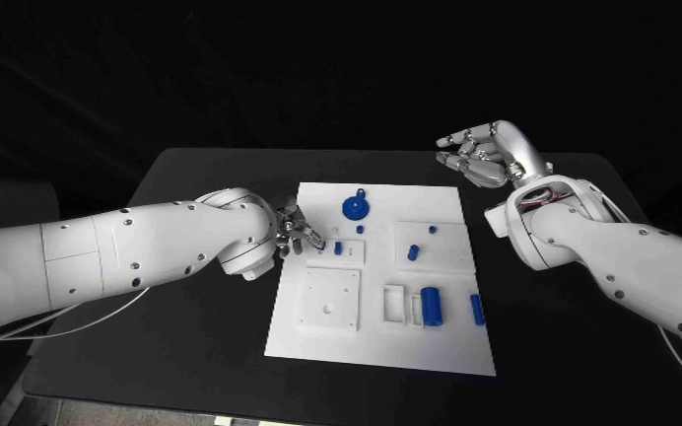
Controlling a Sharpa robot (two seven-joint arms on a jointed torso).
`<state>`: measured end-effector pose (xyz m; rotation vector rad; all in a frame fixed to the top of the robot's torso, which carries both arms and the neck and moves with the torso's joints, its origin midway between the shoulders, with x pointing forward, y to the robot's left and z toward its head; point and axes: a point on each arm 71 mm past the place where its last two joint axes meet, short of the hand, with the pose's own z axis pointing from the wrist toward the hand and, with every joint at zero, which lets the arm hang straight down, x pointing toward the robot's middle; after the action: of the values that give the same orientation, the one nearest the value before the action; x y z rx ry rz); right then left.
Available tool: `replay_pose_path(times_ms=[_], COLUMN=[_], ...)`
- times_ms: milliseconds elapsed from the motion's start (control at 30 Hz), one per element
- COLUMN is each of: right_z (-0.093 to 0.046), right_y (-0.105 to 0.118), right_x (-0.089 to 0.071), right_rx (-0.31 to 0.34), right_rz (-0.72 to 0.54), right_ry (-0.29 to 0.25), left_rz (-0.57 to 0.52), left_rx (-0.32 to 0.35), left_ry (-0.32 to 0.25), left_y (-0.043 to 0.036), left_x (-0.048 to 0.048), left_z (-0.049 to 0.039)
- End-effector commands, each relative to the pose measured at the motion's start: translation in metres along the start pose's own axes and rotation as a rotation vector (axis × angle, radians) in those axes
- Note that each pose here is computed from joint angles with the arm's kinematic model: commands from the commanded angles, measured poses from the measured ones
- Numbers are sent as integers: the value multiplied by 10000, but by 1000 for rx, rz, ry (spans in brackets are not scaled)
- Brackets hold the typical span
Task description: Assemble the parts on the task board
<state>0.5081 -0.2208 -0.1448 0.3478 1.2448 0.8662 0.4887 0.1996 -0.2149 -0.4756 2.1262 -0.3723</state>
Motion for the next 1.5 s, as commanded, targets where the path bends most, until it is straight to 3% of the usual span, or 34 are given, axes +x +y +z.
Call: replay_pose_path(times_ms=[33,500,1500], right_z=[-4,-13,-17], right_y=[7,4,12], right_x=[18,32,46], right_rx=[-3,-3,-5], right_rz=[2,4,6], right_ry=[16,22,25], left_rz=[34,76,63], left_rx=[1,-16,-2], left_ry=[19,55,9], left_y=[-10,10,15], left_x=[21,45,20], left_z=[0,9,18])
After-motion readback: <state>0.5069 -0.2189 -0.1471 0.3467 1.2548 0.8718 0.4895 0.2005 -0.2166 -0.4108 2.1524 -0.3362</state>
